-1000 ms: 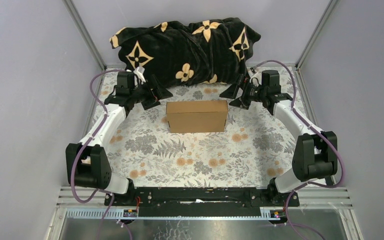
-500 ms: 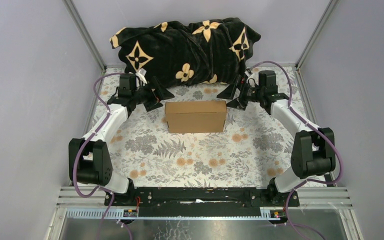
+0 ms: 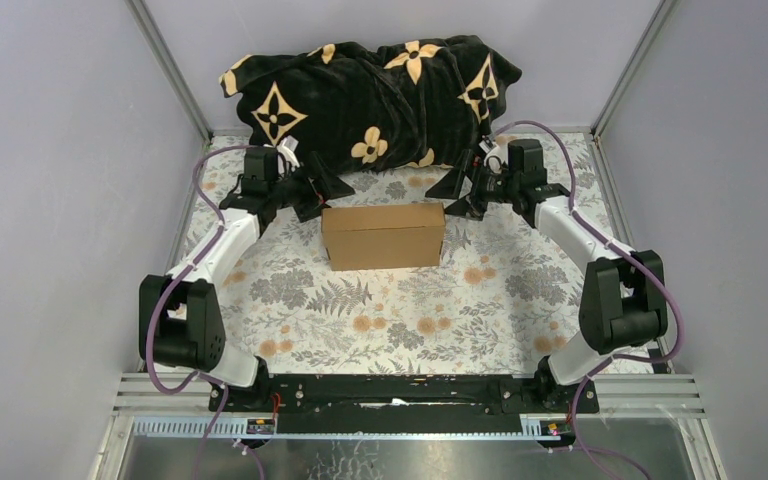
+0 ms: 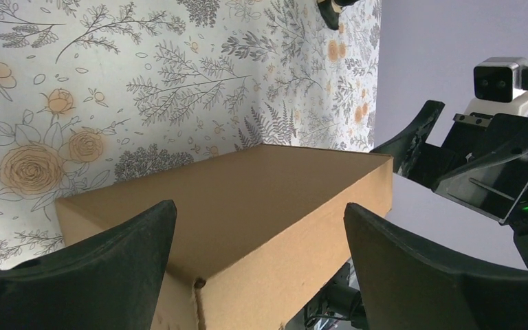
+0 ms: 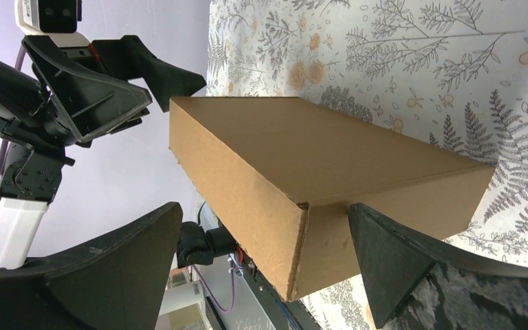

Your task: Fold the paper box

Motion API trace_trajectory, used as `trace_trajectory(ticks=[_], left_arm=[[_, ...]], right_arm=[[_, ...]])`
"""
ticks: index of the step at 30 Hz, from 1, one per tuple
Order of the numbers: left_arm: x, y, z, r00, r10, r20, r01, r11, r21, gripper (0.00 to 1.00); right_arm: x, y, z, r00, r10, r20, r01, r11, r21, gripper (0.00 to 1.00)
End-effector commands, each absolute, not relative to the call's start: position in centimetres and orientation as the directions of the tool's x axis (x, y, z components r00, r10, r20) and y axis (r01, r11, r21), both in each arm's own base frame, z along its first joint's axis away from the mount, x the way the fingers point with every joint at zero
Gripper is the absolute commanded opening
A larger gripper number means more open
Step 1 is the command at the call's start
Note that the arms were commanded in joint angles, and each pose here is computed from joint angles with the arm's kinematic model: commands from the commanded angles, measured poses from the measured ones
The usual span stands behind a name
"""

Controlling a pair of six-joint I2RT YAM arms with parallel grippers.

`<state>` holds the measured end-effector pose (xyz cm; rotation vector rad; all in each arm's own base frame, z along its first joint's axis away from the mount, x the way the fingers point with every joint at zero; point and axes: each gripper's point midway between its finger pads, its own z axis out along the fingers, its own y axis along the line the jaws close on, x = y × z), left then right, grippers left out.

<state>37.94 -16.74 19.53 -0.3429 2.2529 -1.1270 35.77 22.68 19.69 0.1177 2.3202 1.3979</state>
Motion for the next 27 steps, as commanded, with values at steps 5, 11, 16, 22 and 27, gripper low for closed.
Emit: trace_trajectory(ticks=[5, 11, 16, 22, 27], left_arm=[[40.7, -18.4, 22.8, -0.766, -0.47, -0.438, 0.117, 0.568, -0.815, 0.99], [42.5, -18.9, 24.6, -0.758, -0.465, -0.456, 0.142, 0.565, -0.813, 0.99], [42.0, -16.8, 24.7, -0.732, -0.468, -0.495, 0.112, 0.633, -0.766, 0.99], [39.1, -13.5, 23.8, -0.7, -0.49, -0.519, 0.025, 0.709, -0.704, 0.99], [36.8, -12.8, 23.6, -0.706, -0.481, -0.52, 0.011, 0.726, -0.687, 0.99]], right_arm=[[38.4, 24.1, 23.1, -0.885, 0.272, -0.379, -0.233, 0.445, 0.865, 1.0], [39.3, 24.2, 24.1, -0.879, 0.263, -0.397, -0.252, 0.452, 0.856, 1.0], [38.7, 23.9, 23.4, -0.883, 0.254, -0.395, -0.246, 0.466, 0.85, 1.0], [38.0, 23.6, 22.3, -0.887, 0.249, -0.388, -0.234, 0.483, 0.844, 1.0], [37.6, 23.5, 21.9, -0.889, 0.249, -0.385, -0.23, 0.486, 0.843, 1.0]])
